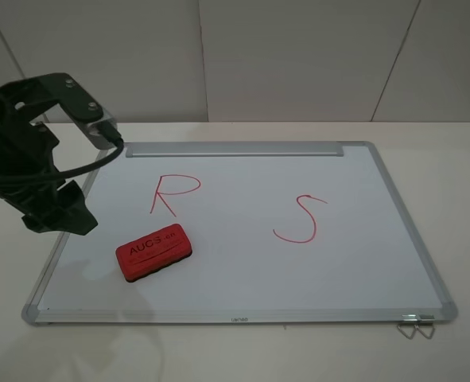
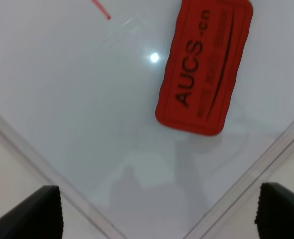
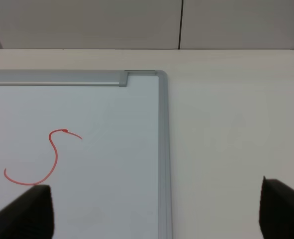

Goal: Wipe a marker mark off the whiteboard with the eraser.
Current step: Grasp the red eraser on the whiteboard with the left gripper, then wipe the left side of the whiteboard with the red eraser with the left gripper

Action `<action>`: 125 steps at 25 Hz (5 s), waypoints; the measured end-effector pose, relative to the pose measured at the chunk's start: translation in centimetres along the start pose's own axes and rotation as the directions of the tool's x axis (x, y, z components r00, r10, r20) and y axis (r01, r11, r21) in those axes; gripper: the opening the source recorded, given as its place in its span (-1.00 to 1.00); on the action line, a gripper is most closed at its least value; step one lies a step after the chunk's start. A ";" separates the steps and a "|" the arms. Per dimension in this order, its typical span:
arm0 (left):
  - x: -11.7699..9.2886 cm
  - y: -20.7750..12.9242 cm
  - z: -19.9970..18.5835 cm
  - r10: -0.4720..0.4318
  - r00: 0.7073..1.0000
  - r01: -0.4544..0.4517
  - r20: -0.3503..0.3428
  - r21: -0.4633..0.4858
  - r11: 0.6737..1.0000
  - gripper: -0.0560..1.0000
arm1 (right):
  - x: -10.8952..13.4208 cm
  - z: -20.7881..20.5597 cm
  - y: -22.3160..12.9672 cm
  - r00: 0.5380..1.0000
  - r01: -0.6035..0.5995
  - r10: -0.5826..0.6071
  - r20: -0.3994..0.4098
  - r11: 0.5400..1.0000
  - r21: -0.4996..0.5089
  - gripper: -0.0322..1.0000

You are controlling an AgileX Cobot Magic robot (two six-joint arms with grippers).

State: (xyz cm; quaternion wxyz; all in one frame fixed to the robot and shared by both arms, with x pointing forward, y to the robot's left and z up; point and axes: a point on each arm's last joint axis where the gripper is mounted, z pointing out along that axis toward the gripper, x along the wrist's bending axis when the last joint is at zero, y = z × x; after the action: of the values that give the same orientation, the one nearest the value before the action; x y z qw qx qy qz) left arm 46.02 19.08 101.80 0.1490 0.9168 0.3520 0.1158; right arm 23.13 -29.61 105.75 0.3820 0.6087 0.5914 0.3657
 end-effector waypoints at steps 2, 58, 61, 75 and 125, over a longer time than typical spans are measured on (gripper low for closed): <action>0.0 2.3 2.3 0.029 0.999 -0.031 0.037 0.056 0.998 0.57 | 0.0 0.0 0.0 1.000 0.000 0.000 0.000 1.000 0.000 0.43; -3.4 3.5 14.8 0.120 0.987 -0.139 0.110 0.186 0.973 0.55 | 0.0 0.0 0.0 1.000 0.000 0.000 0.000 1.000 0.000 0.43; -3.4 3.5 14.8 0.120 0.987 -0.139 0.109 0.186 0.973 0.52 | 0.0 0.0 0.0 1.000 0.000 0.000 0.000 1.000 0.000 0.43; -3.4 3.6 14.9 0.122 0.987 -0.139 0.105 0.176 0.975 0.48 | 0.0 0.0 0.0 1.000 0.000 0.000 0.000 1.000 0.000 0.43; 1.8 3.4 11.9 -0.373 0.928 0.373 -0.022 0.082 0.924 0.19 | 0.0 0.0 0.0 1.000 0.000 0.000 0.000 1.000 0.000 0.43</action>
State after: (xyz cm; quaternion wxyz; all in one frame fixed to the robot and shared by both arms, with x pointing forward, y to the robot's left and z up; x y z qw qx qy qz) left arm 53.17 15.65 92.16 0.1283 0.8382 0.5250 0.0731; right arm 23.13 -29.61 105.75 0.3820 0.6087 0.5914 0.3657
